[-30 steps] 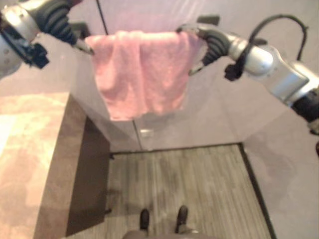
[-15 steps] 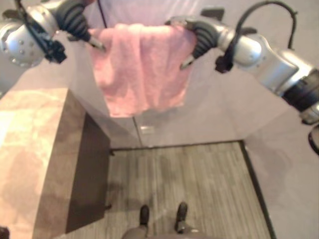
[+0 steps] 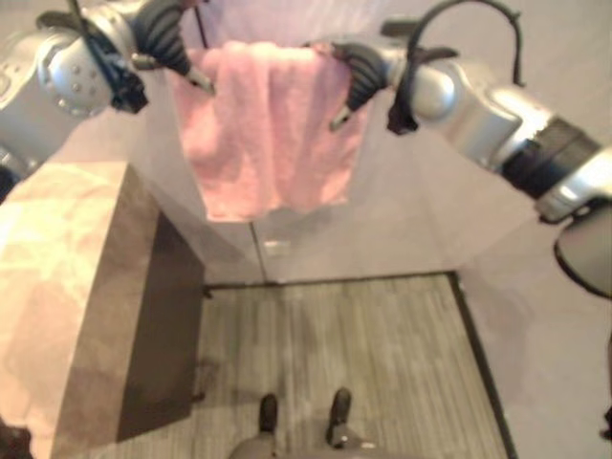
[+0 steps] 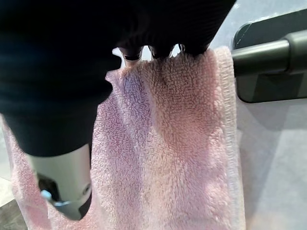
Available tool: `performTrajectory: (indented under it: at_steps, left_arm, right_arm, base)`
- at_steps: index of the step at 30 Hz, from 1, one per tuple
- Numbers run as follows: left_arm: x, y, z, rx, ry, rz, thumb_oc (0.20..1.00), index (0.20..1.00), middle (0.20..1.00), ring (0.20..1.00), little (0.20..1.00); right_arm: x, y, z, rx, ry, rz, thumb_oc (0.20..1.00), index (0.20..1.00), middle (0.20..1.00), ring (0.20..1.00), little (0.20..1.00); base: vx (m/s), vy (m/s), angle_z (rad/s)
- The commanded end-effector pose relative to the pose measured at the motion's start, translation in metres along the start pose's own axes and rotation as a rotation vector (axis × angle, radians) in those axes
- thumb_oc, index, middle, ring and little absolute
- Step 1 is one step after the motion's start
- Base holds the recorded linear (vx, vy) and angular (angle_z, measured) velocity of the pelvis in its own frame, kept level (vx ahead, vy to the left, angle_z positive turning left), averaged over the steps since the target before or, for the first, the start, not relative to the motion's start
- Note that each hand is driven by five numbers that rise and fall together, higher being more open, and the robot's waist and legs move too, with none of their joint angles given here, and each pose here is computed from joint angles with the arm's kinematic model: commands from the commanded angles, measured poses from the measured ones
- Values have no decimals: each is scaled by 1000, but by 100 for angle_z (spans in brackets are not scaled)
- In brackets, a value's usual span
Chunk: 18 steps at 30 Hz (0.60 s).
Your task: Put brush and paste in cup on sink, flatten towel.
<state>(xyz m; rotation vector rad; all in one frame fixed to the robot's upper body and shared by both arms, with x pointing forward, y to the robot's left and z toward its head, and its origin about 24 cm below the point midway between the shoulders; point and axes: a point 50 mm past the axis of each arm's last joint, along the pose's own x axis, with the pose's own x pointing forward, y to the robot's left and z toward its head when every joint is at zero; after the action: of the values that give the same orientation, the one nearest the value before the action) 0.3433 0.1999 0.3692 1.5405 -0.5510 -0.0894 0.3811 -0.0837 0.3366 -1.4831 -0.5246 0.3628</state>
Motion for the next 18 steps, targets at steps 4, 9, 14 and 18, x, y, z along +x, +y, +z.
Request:
performTrajectory:
  at_steps: [4,9,14,18]
  left_arm:
    - [18,38,2,119,99,-2,1000,1000,1000,1000,1000]
    - [23,34,1,161,132,-38,1000,1000,1000,1000,1000]
    - [23,27,2,212,139,-86,1000,1000,1000,1000,1000]
    - [23,22,2,230,143,-104,1000,1000,1000,1000,1000]
  right_arm:
    - [-2,-69,11,-126,48,-145,1000,1000,1000,1000,1000]
    - [0,-70,14,-148,55,-137,1000,1000,1000,1000,1000]
    - [1,-66,15,-161,63,-119,1000,1000,1000,1000,1000]
    - [2,-62,14,-175,66,-100,1000,1000,1000,1000,1000]
  base:
    - [-1,-17,3]
    - [-2,-13,1]
    - [2,-30,-1]
    - [2,-22,-1]
